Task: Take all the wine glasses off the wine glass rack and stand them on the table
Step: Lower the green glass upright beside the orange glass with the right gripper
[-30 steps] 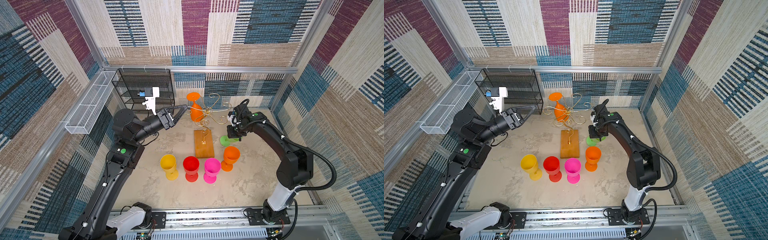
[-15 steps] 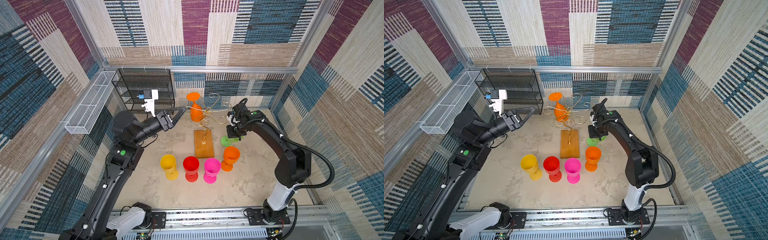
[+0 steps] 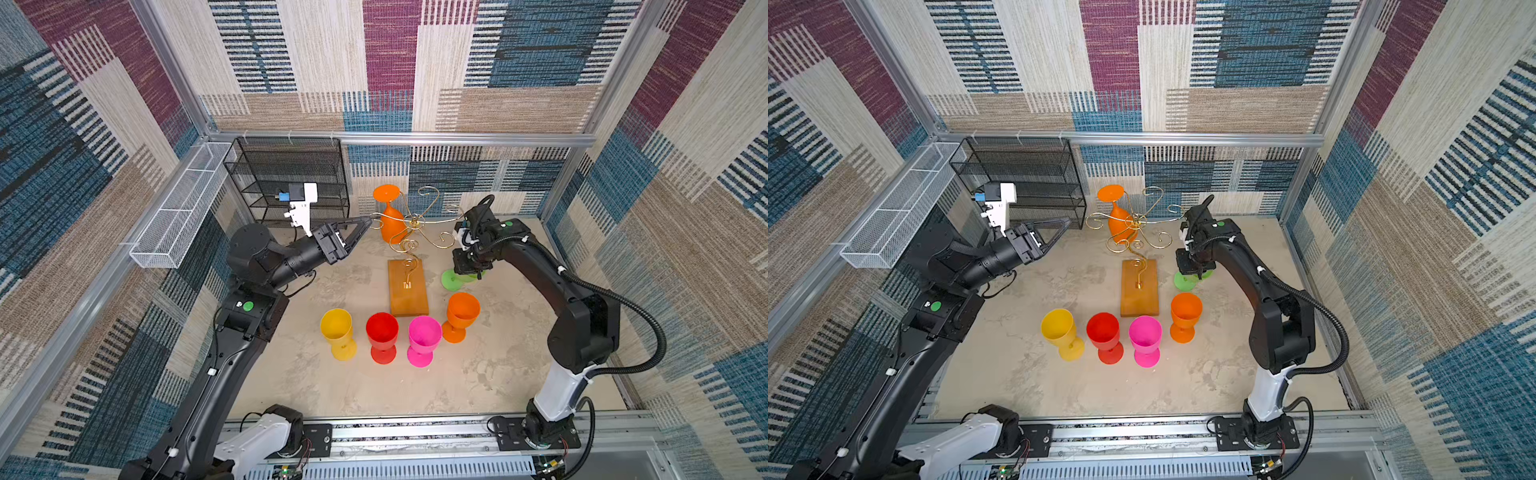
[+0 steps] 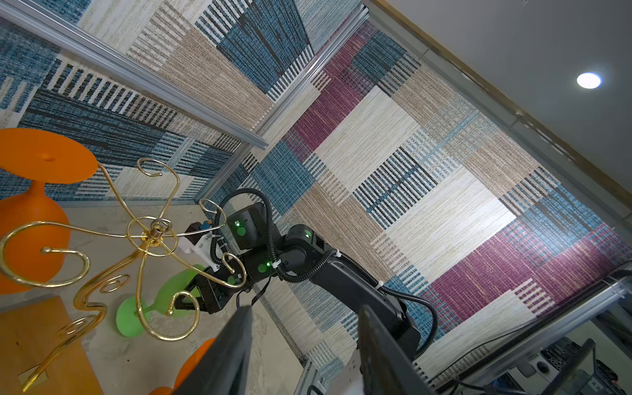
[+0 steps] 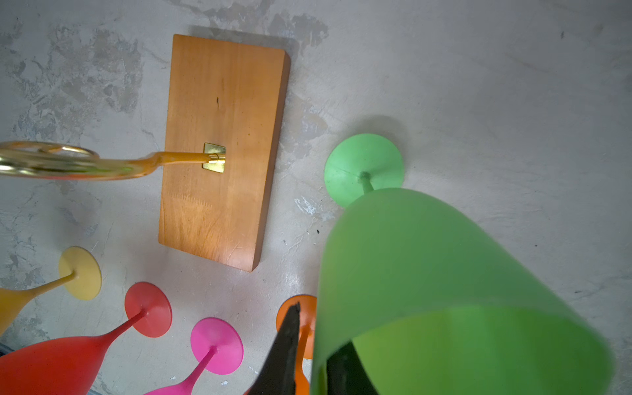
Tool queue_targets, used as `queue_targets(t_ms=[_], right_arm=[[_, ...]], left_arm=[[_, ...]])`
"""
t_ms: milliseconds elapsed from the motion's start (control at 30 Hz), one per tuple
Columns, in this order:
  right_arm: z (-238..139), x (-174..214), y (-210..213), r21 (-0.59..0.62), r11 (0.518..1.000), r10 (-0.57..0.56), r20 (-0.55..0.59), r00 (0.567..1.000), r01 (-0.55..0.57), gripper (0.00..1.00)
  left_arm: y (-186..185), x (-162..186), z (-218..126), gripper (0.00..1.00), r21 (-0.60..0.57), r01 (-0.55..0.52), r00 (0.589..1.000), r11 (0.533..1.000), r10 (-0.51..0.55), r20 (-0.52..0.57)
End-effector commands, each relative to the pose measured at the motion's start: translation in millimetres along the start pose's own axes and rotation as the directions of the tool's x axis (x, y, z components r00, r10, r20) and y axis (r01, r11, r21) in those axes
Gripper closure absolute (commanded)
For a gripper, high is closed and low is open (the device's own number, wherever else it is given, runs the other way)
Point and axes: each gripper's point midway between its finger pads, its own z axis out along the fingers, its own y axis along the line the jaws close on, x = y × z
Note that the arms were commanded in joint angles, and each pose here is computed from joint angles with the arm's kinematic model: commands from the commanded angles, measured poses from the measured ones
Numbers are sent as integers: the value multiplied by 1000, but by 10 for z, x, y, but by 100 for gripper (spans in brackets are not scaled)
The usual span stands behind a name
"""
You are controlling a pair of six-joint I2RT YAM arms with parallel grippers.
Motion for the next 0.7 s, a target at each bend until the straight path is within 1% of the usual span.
queue_targets(t_ms=[0,333,667], right_arm=[[-37,-96,28,-8,1000,-10,36,999,10,80],[-142,-268,77,-20,1000,-9,91,996,10,77],[-138,-177,143,-66,998,-8,85,996,13,76]], left_arm=[[-69,-45,-18,48,25,-28,999,999,27,24],[-26,-10,-34,47,22,-14,1000,1000,13,26],[-7,-4,-40,47,18,-12,1000,1000,11,26]])
